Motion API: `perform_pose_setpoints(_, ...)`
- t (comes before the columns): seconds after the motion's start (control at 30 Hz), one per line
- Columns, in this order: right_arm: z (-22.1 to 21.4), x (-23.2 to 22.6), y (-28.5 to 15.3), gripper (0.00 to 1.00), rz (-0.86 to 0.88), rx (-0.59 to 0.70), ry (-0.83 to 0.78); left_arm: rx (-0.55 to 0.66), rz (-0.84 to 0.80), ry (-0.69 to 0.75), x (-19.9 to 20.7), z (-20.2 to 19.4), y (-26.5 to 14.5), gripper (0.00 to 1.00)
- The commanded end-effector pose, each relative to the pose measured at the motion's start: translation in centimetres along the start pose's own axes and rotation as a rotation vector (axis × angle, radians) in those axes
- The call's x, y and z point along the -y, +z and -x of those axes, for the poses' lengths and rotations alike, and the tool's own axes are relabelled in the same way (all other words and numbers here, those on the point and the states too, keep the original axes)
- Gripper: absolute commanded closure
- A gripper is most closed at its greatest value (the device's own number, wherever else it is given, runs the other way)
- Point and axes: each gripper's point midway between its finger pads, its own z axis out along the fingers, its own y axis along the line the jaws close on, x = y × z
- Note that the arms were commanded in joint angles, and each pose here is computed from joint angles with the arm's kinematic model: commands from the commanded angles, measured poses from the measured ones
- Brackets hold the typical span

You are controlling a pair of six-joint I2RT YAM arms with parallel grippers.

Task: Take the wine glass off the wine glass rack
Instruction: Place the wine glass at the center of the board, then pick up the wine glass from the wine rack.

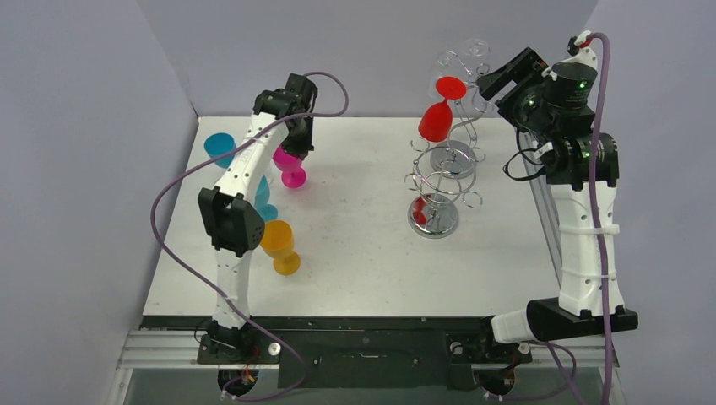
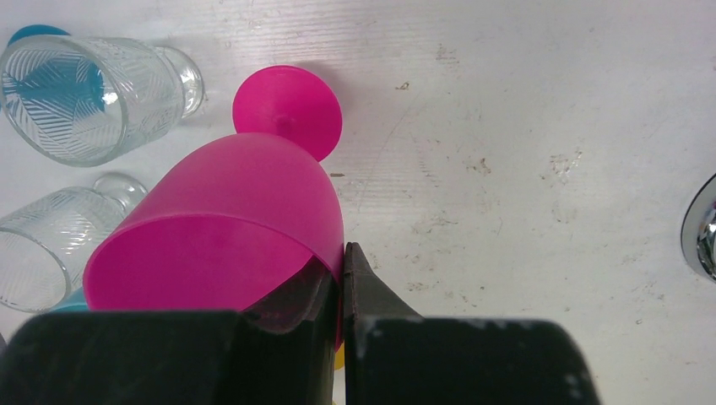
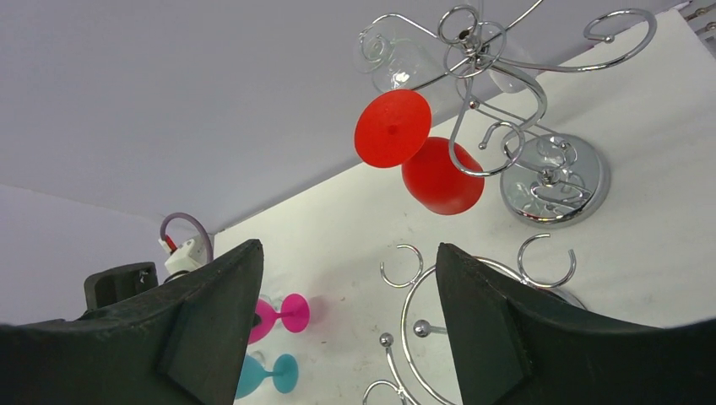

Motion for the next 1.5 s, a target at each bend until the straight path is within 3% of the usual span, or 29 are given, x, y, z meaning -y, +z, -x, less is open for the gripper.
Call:
perform_pose_setpoints(0.0, 0.1, 0.8, 0.8, 0.3, -0.008, -0.011, -0.015, -0.03, 0.028, 0.03, -0.3, -0.7, 1.4, 1.0)
perform_pose_setpoints(0.37, -0.3, 1.8, 1.6, 0.3, -0.034, -0.029, -0.009, -0.078, 0.008, 0.042, 0.4, -1.6, 3.6, 0.92)
perform_pose_setpoints(0.63, -0.5, 2.2, 2.1, 0.3, -0.041, -0.033, -0.008, -0.073, 0.033, 0.044, 0.0, -1.5, 3.6, 0.77)
perform_pose_setpoints(0.83, -0.7, 2.2, 2.5, 0.3, -0.038, -0.042, -0.004, -0.013, 0.013, 0.03, 0.4, 0.0, 1.8, 0.61)
perform_pose_setpoints(1.23, -0.8, 1.7, 5.0, 0.3, -0.016, -0.068, 0.022, 0.094, 0.01, 0.012, 0.0, 2.1, -2.2, 0.5)
perform_pose_setpoints(1.47, -1.9, 1.4, 7.3, 0.36, -0.001, -0.104, 0.074, 0.191, 0.002, -0.007, -0.1, 3.5, -5.4, 0.4)
